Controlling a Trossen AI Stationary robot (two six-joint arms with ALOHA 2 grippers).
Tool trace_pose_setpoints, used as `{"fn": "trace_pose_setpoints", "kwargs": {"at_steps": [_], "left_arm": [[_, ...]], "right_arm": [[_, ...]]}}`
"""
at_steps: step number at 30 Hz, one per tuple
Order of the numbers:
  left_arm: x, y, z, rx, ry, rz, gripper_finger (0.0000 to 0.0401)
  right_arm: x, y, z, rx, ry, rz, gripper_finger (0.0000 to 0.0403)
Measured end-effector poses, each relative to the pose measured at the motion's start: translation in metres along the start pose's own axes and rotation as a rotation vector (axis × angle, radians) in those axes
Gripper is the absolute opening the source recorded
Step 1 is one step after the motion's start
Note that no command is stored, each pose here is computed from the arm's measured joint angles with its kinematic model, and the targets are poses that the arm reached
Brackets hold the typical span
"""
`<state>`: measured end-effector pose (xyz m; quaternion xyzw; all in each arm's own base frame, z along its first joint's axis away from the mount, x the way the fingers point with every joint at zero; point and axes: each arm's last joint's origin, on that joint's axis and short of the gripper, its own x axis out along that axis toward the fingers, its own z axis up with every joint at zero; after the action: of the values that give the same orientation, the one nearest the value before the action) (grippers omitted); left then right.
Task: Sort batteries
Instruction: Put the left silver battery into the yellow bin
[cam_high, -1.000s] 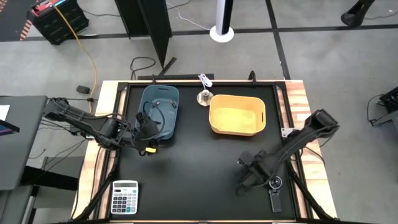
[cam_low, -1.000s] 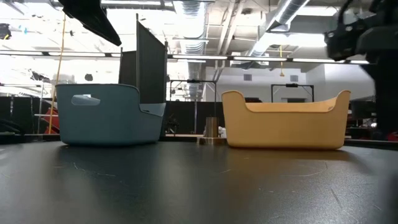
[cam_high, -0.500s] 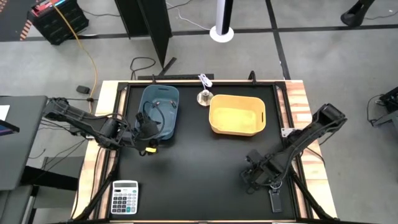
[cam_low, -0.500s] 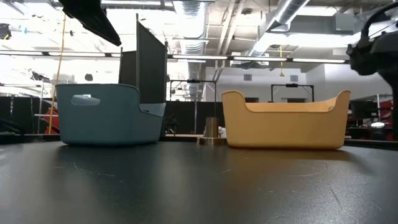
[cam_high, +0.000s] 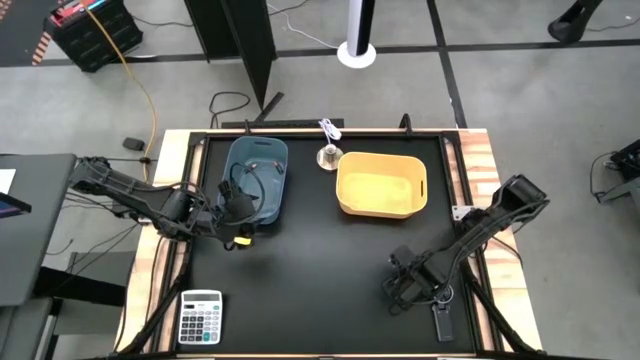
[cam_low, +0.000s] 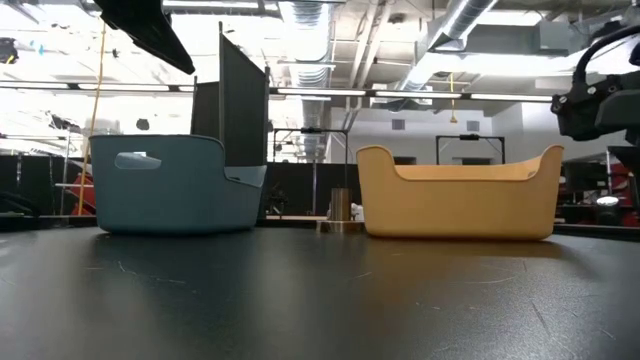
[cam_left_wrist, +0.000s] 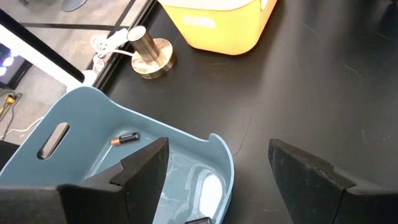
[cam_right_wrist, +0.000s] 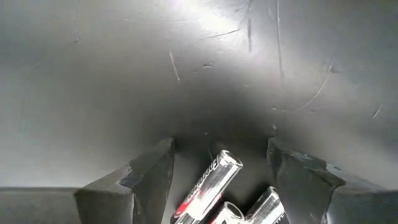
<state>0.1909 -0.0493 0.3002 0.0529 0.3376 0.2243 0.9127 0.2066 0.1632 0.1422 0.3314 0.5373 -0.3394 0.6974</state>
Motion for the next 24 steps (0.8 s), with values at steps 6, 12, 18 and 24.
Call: {"fn": "trace_pose_setpoints", "kwargs": {"at_steps": [6, 12, 18, 24], "left_arm": [[0.0000, 0.0000, 0.0000, 0.001, 0.000, 0.000, 0.0272], [0.0000, 0.0000, 0.0000, 0.001, 0.000, 0.000, 0.0272], [0.0000, 0.0000, 0.0000, 0.002, 0.000, 0.000, 0.0272], [0.0000, 0.0000, 0.0000, 0.002, 0.000, 0.000, 0.0272]], "right_arm": [[-0.0035, 0.0046, -0.0010, 0.001, 0.036, 0.017, 0.0267], [-0.0035, 0.0037, -0.0011, -0.004, 0.043, 0.008, 0.0235], [-0.0035, 0.0023, -0.0011, -0.005, 0.046, -0.007, 0.0187], [-0.0030, 0.0018, 0.0010, 0.001, 0.051, -0.017, 0.0132]]}}
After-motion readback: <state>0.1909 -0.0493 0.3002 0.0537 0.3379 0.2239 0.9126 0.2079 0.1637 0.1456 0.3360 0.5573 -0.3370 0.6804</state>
